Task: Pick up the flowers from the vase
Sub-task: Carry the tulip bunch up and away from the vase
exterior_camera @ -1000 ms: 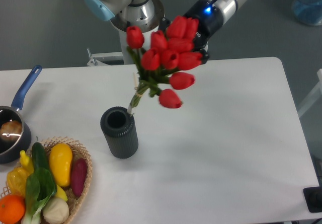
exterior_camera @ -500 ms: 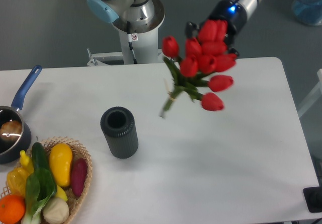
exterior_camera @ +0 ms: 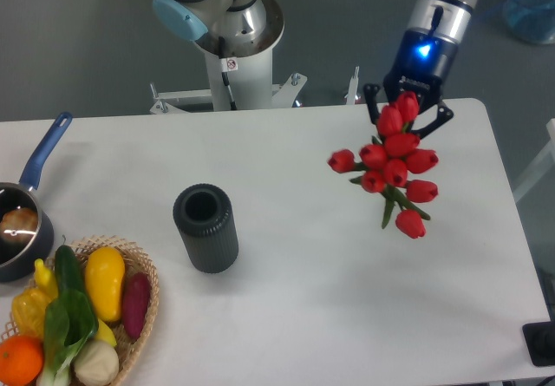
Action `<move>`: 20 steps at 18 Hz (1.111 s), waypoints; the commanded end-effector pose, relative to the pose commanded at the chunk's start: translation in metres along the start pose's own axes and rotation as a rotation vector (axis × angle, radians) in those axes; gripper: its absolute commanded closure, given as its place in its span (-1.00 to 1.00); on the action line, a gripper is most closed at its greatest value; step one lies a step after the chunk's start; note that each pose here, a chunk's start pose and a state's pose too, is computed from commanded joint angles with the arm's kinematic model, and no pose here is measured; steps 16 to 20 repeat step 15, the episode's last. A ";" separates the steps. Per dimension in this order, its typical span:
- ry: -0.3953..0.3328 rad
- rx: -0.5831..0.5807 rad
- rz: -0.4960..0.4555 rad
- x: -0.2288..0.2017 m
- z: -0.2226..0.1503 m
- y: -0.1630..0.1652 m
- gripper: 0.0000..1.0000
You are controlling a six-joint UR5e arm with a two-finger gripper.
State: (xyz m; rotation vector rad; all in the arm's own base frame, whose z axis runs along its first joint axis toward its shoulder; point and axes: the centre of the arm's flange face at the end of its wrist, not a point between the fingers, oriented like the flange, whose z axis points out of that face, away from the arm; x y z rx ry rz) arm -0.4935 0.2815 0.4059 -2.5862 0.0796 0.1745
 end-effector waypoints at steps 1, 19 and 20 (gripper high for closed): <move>-0.006 -0.075 0.027 -0.003 0.006 -0.005 1.00; 0.094 -0.589 0.201 0.009 0.041 -0.076 1.00; 0.094 -0.589 0.201 0.009 0.041 -0.076 1.00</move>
